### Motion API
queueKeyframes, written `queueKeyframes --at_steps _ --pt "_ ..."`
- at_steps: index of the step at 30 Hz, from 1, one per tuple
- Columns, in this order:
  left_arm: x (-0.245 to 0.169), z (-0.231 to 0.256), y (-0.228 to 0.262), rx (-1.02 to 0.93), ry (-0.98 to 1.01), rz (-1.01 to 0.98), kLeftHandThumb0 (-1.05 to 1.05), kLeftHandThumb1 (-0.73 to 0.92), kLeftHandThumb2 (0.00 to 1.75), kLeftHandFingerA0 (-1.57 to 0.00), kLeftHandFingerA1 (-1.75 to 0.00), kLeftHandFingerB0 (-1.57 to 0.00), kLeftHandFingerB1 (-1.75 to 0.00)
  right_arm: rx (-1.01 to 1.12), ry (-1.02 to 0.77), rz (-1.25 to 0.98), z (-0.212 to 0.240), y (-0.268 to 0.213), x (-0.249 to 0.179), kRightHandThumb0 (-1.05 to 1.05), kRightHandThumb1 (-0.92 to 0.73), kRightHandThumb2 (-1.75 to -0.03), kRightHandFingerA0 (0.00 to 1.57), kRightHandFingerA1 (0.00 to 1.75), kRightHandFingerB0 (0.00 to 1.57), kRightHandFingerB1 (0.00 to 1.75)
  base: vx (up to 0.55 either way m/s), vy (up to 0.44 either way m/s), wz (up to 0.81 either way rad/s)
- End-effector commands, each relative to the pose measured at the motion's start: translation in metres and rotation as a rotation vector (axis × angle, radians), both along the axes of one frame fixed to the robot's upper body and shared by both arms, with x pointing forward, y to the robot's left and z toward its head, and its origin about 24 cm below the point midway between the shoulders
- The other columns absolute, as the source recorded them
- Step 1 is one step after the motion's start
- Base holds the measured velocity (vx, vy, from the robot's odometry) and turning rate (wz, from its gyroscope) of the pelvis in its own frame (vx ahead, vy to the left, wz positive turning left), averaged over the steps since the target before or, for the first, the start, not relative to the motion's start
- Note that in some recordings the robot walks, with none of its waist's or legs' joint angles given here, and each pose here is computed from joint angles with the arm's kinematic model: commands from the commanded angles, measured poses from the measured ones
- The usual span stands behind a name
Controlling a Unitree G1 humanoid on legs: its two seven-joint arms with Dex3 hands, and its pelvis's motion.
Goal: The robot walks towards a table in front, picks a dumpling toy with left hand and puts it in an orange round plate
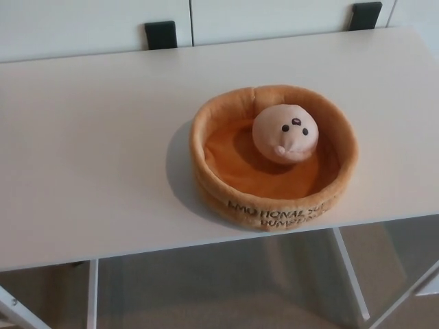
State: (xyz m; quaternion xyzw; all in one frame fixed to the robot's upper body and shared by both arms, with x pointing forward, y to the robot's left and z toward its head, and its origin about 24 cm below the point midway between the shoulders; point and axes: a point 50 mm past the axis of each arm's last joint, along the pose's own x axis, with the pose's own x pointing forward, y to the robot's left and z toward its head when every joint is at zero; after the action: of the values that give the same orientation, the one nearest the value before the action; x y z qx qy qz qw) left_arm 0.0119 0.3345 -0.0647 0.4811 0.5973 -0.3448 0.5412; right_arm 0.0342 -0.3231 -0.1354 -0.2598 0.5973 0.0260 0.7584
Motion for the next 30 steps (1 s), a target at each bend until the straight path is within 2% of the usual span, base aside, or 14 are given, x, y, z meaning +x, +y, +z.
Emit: queueKeyframes --at_steps 1,2,5,6,8,9,14,15,16,21,22,27,28,30 --pt "0.021 -0.032 0.037 0.098 -0.215 0.342 -0.39 0.57 0.57 -0.55 -0.5 -0.49 -0.39 -0.031 0.022 0.0 0.001 -0.003 -0.006 -0.33 -0.6 -0.59 0.75 0.52 0.43 0.35 0.0 0.0 0.0" --pt "0.018 -0.03 0.043 0.124 -0.265 0.418 -0.37 0.65 0.59 -0.62 -0.66 -0.64 -0.48 -0.029 0.024 -0.002 -0.001 0.0 -0.008 -0.33 -0.59 -0.59 0.75 0.49 0.44 0.35 0.0 0.0 0.0" --pt "0.017 -0.033 0.044 0.184 -0.344 0.464 -0.39 0.59 0.58 -0.48 -0.56 -0.7 -0.51 -0.022 0.028 0.011 -0.001 0.001 -0.008 -0.33 -0.62 -0.59 0.71 0.44 0.42 0.34 0.0 0.0 0.0" --pt "0.009 -0.041 0.036 0.146 -0.335 0.518 -0.36 0.62 0.58 -0.55 -0.48 -0.34 -0.35 -0.027 0.034 0.016 -0.001 0.0 -0.008 -0.32 -0.62 -0.59 0.72 0.44 0.42 0.35 0.0 0.0 0.0" --pt "0.012 -0.045 0.03 0.1 -0.316 0.504 -0.38 0.67 0.61 -0.56 -0.47 -0.31 -0.34 -0.032 0.02 0.015 0.001 -0.004 -0.001 -0.31 -0.62 -0.61 0.74 0.46 0.42 0.35 0.0 0.0 0.0" --pt "0.013 -0.047 0.026 0.07 -0.302 0.465 -0.53 0.57 0.88 -0.49 -0.59 -0.25 -0.47 -0.027 0.002 -0.012 0.003 -0.007 0.002 -0.38 -0.49 -0.72 0.7 0.56 0.37 0.44 0.0 0.0 0.0" --pt "0.013 -0.048 0.026 0.069 -0.305 0.464 -0.53 0.57 0.88 -0.49 -0.59 -0.25 -0.47 -0.026 0.0 -0.016 0.003 -0.007 0.003 -0.38 -0.49 -0.72 0.7 0.56 0.37 0.44 0.0 0.0 0.0" --pt "0.009 -0.048 0.026 0.07 -0.333 0.472 -0.44 0.73 0.62 -0.52 -0.45 -0.35 -0.34 -0.018 -0.034 0.033 0.003 -0.003 0.011 -0.42 -0.53 -0.77 0.66 0.56 0.38 0.45 0.0 0.0 0.0" --pt "0.006 -0.047 0.027 0.066 -0.335 0.472 -0.45 0.71 0.61 -0.53 -0.45 -0.36 -0.35 -0.012 -0.037 0.044 0.003 -0.002 0.011 -0.32 -0.66 -0.61 0.74 0.47 0.43 0.34 0.0 0.0 0.0" --pt "0.005 -0.047 0.028 0.065 -0.342 0.473 -0.45 0.71 0.61 -0.53 -0.45 -0.36 -0.35 -0.01 -0.037 0.048 0.003 -0.001 0.01 -0.32 -0.66 -0.61 0.74 0.47 0.43 0.34 0.0 0.0 0.0" --pt "0.006 -0.047 0.028 0.065 -0.342 0.475 -0.43 0.74 0.62 -0.53 -0.43 -0.36 -0.35 -0.014 -0.037 0.047 0.003 -0.002 0.012 -0.43 -0.55 -0.78 0.68 0.56 0.38 0.45 0.0 0.0 0.0" --pt "0.007 -0.047 0.028 0.065 -0.348 0.477 -0.43 0.74 0.62 -0.53 -0.43 -0.36 -0.35 -0.019 -0.036 0.046 0.004 -0.003 0.015 -0.43 -0.55 -0.78 0.68 0.56 0.38 0.45 0.0 0.0 0.0" --pt "0.011 -0.048 0.028 0.063 -0.353 0.465 -0.45 0.75 0.63 -0.52 -0.42 -0.38 -0.35 -0.012 -0.05 0.052 0.004 -0.003 0.017 -0.31 -0.66 -0.61 0.75 0.46 0.43 0.35 0.0 0.0 0.0" --pt "0.013 -0.048 0.027 0.063 -0.357 0.46 -0.45 0.75 0.63 -0.52 -0.42 -0.38 -0.35 -0.009 -0.055 0.055 0.005 -0.002 0.018 -0.31 -0.66 -0.61 0.75 0.46 0.43 0.35 0.0 0.0 0.0"
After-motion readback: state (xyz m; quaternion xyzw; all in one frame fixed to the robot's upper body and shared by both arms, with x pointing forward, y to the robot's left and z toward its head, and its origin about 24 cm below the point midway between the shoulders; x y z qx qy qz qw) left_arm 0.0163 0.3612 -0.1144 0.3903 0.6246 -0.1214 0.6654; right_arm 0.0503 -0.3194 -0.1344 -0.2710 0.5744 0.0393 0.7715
